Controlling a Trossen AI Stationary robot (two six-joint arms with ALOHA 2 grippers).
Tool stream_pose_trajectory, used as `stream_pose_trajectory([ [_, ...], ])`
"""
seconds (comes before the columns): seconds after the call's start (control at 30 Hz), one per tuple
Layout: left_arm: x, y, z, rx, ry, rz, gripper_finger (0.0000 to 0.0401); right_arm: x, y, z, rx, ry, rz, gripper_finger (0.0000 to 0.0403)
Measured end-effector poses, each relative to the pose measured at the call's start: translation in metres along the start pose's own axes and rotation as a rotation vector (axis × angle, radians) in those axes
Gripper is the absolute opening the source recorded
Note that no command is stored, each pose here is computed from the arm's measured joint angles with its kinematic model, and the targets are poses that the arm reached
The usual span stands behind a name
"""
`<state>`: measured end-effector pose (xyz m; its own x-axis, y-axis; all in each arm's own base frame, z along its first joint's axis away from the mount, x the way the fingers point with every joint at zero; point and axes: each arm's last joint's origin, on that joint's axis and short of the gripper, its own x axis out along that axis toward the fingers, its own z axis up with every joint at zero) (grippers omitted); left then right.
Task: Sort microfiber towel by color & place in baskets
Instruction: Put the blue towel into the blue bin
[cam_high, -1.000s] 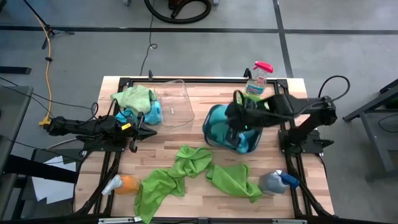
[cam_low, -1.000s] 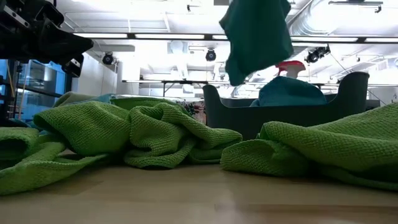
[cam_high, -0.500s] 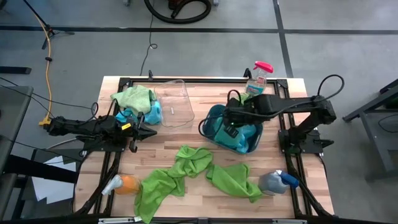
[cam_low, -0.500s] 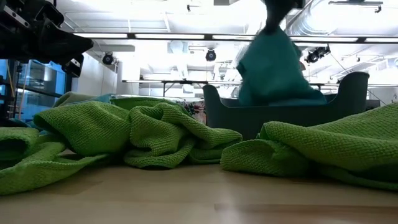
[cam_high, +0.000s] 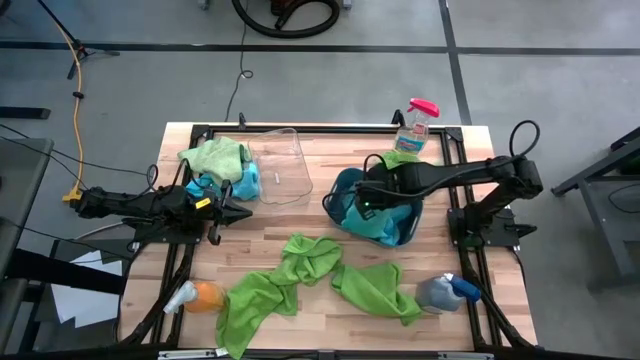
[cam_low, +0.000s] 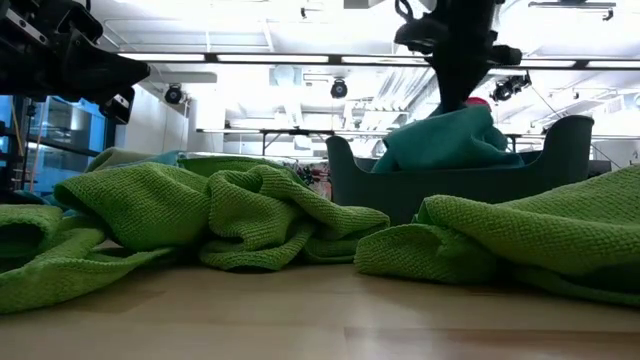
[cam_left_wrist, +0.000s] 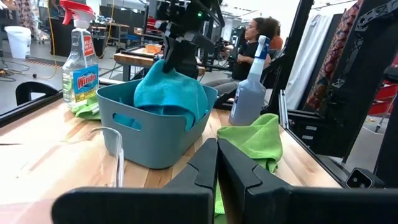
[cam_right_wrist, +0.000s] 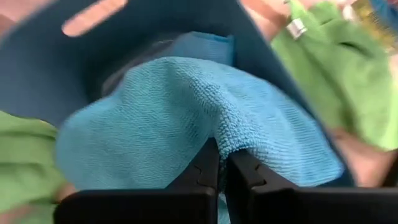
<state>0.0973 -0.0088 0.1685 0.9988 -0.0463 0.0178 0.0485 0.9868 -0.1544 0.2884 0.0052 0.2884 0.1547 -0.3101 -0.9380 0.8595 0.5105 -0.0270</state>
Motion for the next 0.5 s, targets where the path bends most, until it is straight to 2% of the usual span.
stream_pose_trajectory([
  [0.1, 0.0, 0.0, 0.0, 0.0, 0.0, 0.0, 0.0, 0.007, 0.006, -0.001, 0.068, -0.016, 0.058, 0.0],
  [0.2, 0.0, 0.0, 0.0, 0.0, 0.0, 0.0, 0.0, 0.018, 0.006, -0.003, 0.146, -0.011, 0.068, 0.0],
  [0.5, 0.0, 0.0, 0.0, 0.0, 0.0, 0.0, 0.0, 0.07, 0.002, -0.011, 0.362, 0.023, 0.142, 0.0],
])
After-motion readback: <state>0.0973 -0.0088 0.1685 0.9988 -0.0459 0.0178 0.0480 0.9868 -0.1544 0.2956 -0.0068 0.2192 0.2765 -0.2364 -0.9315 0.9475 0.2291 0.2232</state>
